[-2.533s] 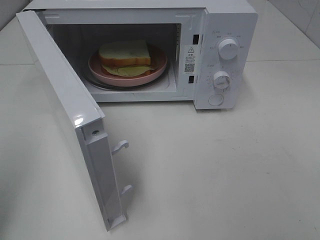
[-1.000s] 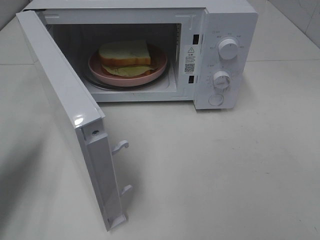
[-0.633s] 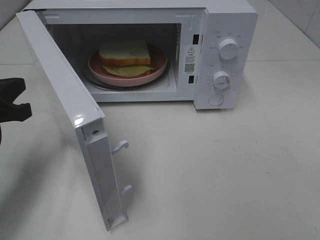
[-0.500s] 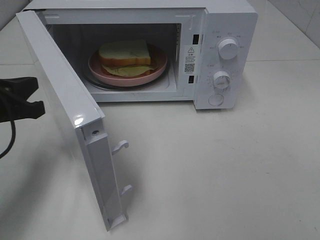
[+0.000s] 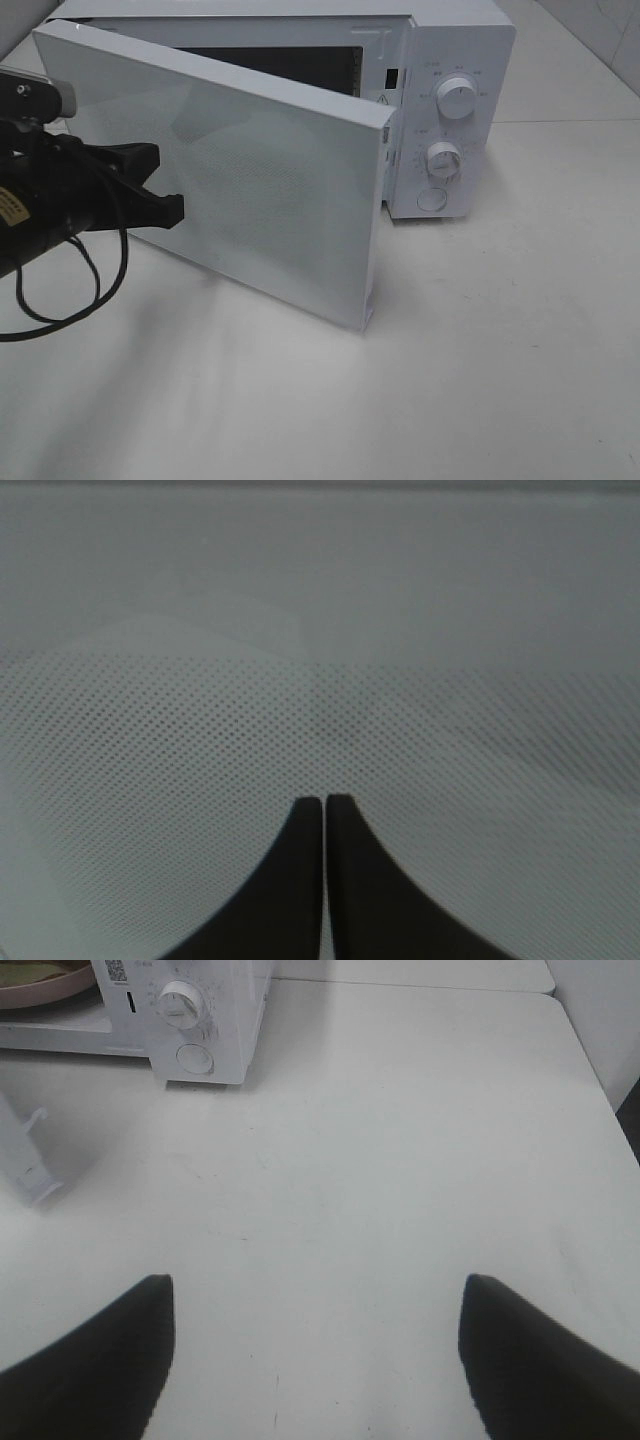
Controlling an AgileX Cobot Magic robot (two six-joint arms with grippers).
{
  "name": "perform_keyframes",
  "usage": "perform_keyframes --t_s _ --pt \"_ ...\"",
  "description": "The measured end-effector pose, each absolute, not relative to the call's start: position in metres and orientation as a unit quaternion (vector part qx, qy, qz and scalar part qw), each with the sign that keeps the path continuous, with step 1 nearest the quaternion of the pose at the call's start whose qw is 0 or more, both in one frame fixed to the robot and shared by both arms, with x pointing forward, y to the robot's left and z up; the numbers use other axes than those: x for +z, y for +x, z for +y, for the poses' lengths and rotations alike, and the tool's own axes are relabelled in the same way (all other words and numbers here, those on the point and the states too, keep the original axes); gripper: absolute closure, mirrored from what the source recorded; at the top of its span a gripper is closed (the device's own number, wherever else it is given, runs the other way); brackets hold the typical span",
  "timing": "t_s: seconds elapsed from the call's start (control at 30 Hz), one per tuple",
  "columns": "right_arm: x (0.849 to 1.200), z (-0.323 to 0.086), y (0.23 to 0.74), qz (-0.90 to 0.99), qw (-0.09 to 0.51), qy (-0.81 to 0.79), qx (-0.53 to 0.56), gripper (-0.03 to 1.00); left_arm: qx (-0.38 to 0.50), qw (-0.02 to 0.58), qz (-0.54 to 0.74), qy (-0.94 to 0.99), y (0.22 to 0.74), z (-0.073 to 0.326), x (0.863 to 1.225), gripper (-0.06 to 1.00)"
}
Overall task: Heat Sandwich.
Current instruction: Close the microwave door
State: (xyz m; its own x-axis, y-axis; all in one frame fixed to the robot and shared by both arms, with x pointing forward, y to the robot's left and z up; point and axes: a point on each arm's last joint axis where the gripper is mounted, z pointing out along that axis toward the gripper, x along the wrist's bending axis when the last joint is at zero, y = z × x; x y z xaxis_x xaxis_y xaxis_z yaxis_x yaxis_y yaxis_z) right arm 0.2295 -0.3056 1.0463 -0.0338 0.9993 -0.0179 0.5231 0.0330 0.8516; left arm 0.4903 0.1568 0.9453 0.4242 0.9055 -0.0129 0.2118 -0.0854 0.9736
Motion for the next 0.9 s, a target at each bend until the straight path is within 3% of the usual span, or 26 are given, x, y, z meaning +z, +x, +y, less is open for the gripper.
perform_keyframes --t_s 0.9 --pt "1.046 -0.306 0.229 0.631 0.345 0.604 0.345 0.2 0.286 0.558 0.39 0.675 0.522 0.055 0.964 0.94"
